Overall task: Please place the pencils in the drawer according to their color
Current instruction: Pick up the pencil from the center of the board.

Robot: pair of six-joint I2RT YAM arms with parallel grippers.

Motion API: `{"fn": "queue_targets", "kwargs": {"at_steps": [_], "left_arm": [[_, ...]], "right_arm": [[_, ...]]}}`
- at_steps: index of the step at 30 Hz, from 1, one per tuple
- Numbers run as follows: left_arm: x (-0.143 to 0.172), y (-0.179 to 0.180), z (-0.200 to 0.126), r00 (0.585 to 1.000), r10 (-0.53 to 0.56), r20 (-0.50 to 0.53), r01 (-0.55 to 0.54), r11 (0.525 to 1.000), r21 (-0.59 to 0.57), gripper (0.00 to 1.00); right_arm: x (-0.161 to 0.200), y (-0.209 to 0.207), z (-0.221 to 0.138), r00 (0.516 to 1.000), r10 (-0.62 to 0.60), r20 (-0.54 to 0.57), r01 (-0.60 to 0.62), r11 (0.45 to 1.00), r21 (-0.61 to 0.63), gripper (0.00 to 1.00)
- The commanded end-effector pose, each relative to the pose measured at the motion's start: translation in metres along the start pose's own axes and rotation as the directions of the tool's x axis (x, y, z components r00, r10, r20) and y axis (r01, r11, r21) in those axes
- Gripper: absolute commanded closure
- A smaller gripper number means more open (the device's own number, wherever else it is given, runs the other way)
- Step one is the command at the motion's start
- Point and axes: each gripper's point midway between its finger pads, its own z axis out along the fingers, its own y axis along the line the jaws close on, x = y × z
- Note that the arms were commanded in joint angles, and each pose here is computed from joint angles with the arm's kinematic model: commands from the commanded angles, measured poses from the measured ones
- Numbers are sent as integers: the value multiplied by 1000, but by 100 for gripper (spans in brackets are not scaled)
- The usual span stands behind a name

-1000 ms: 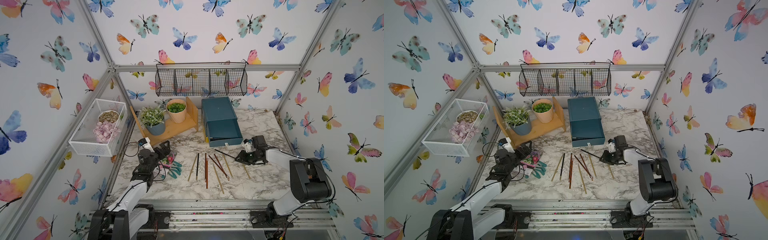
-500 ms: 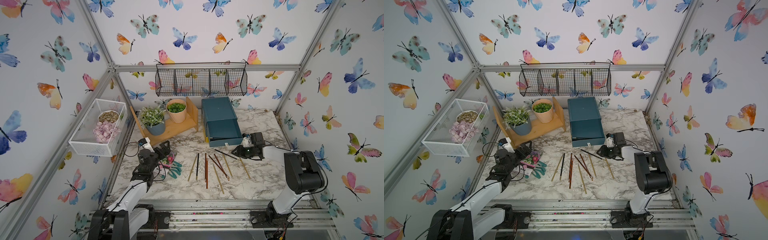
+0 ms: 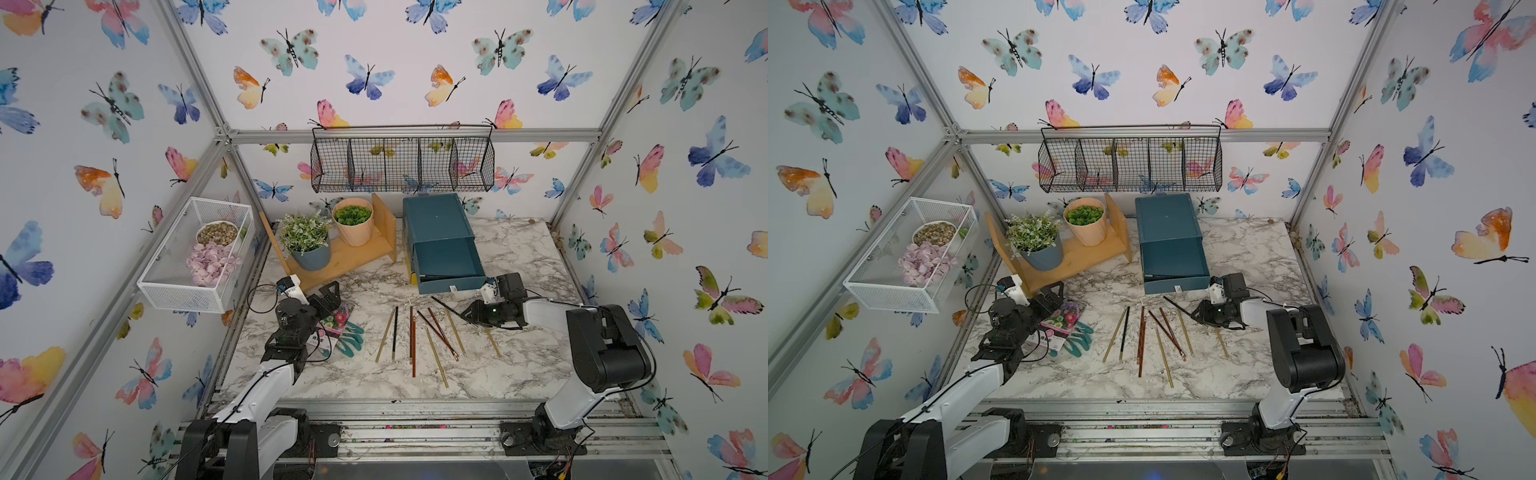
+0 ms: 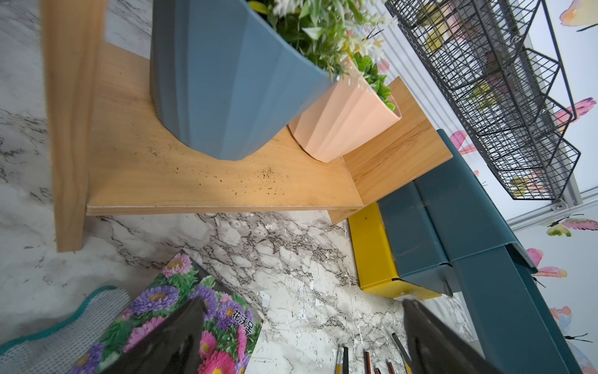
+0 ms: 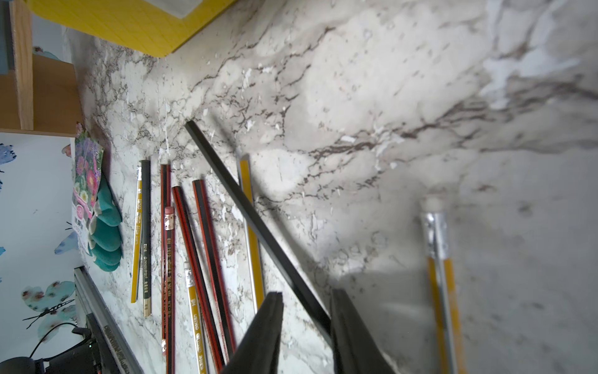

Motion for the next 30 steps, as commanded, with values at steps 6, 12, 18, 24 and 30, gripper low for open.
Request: {"fn": "queue_targets", "kwargs": {"at_steps": [6,12,18,24,30], "left_arm": [[-12,-16,0,1000,16,20,-17,999,39,1],[-11,-15,2,1000,14,14,-14,999,40,2],[-12,-15,1,1000,16,16,-17,999,39,2],[-12,-14,0,1000,21,22,-22,999,32,2],[-11,-14,0,1000,19,20,-20,999,33,2]], "right_arm": [[47,-15,-7,996,47,-81,-36,989,141,72],[71,-19,-2,992,52,-111,-24,970,240,73],[77,-28,5,991,74,-110,-35,945,326,75],[85,-39,2,988,83,-127,-19,896,444,76],[98,-46,-4,985,80,-154,22,821,570,76]]}}
